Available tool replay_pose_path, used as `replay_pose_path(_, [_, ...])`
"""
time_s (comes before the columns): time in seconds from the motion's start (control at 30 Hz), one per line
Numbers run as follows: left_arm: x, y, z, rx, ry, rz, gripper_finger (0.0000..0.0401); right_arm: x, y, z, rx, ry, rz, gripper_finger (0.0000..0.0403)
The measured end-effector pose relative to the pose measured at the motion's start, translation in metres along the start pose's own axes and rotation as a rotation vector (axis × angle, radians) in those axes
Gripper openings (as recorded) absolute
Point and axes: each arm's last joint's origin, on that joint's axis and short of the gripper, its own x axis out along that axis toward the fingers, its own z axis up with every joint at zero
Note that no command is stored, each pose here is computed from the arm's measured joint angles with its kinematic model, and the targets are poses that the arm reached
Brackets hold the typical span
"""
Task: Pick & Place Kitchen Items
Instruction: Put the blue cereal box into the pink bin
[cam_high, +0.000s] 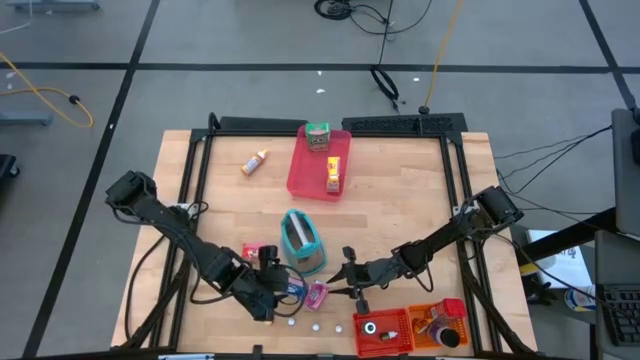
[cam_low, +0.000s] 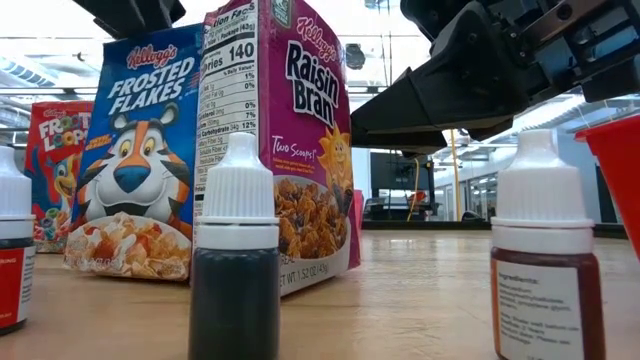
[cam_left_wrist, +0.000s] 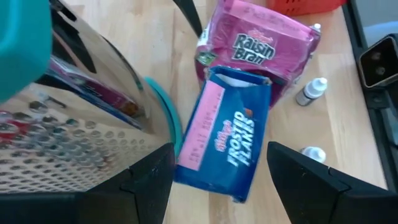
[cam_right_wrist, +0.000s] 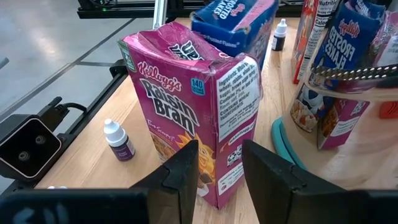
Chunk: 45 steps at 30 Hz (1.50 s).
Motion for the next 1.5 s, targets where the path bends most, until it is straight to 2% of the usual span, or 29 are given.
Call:
replay_pose_path(0.6, [0.002,0.002,-0.003,-0.015,0.029,0.029,0.0257,0.0,0.0,0.0,0.0,0.0,0.0,0.0114])
replay_pose_path(0.9, [0.035,-0.002,-0.01,0.049,0.091,0.036,0.0253,0.0,0.0,-0.001,-0.002,0.01,-0.002,0.0114])
replay_pose_path(1.0, [0.034,-0.005,-0.006,0.063,0.056,0.004,0.022,0.0,0.0,-0.001,-0.002,0.009,-0.001,0.0114])
replay_pose_path(1.3, [0.034,-0.007,-0.006,0.055,0.074,-0.045,0.0041,0.0,0.0,-0.001,-0.002,0.01,-0.002,0.0114])
replay_pose_path(1.4, [0.026,-0.006,-0.005,0.034,0.069,-0.054,0.0012,0.0,0.0,-0.001,-0.003,0.014,-0.002,0.0114])
replay_pose_path(1.5, [0.013,-0.004,0.0,-0.002,0.02,-0.059,0.001,0.0,0.0,-0.002,-0.003,0.016,-0.003,0.0114])
